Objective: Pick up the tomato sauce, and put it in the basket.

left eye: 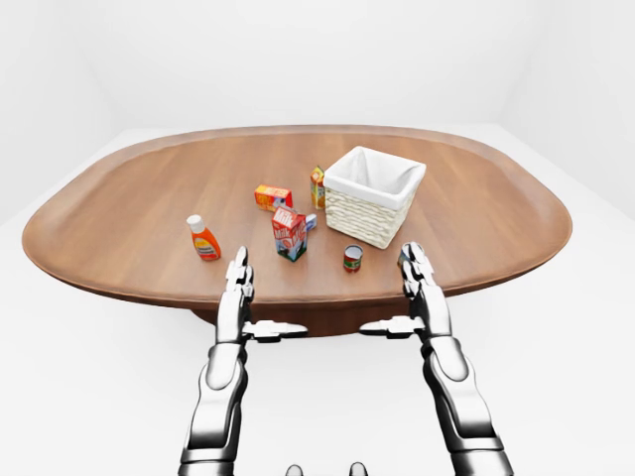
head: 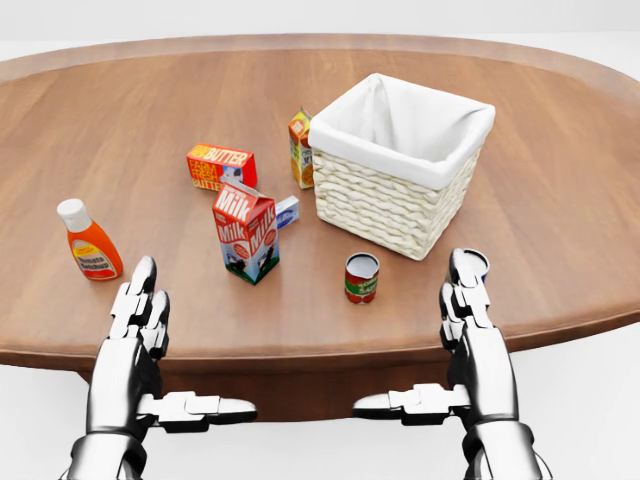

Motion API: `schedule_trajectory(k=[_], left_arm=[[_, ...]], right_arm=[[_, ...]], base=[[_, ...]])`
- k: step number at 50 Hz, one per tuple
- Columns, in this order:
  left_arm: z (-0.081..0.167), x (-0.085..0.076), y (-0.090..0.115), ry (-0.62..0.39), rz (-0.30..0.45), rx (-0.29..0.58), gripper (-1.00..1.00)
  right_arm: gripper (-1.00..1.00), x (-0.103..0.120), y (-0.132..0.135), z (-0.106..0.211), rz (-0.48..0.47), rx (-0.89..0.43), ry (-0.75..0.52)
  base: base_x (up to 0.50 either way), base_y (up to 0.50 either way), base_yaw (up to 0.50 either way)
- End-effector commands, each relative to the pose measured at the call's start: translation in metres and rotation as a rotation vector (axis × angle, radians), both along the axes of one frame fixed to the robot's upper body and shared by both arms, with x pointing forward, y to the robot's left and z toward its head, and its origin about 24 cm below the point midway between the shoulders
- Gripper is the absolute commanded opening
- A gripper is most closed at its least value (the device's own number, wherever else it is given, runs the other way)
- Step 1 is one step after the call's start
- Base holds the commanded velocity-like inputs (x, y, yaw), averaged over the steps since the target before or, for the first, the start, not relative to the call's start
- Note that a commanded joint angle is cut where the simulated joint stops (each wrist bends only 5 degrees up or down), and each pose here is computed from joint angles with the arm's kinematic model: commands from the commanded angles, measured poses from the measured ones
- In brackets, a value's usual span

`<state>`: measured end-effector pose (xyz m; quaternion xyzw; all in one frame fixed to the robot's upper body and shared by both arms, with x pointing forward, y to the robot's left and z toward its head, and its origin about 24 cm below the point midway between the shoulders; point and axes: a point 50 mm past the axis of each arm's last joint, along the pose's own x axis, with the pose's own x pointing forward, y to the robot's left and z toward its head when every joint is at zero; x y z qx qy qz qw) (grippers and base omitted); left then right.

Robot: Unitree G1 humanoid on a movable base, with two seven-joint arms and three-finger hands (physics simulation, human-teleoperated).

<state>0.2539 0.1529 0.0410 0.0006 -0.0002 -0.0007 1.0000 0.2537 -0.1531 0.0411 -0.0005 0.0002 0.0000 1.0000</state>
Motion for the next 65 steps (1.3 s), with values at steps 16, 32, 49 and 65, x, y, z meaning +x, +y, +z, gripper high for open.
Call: schedule_trajectory(k=[16,32,49,65], left_arm=[[0.008,-0.002,0.007,-0.007,-0.008,0.0,0.98],[0.037,-0.006,0.01,-0.104,-0.011,0.007,0.99],[0.037,-0.005,0.01,-0.103,-0.013,0.008,0.99],[0.035,-0.006,0.009,-0.097,-0.017,0.01,0.99]], right_arm=[[1.0,-0.003,-0.007,0.013,0.008,0.012,-0.006],[1.0,-0.009,-0.011,0.05,0.017,0.026,-0.166],[1.0,-0.01,-0.01,0.05,0.022,0.027,-0.165],[1.0,-0.015,-0.008,0.051,0.079,0.053,-0.173]], base=[[0.0,0.0,0.0],[0.0,0.0,0.0],[0.0,0.0,0.0],[0.24,0.0,0.0]])
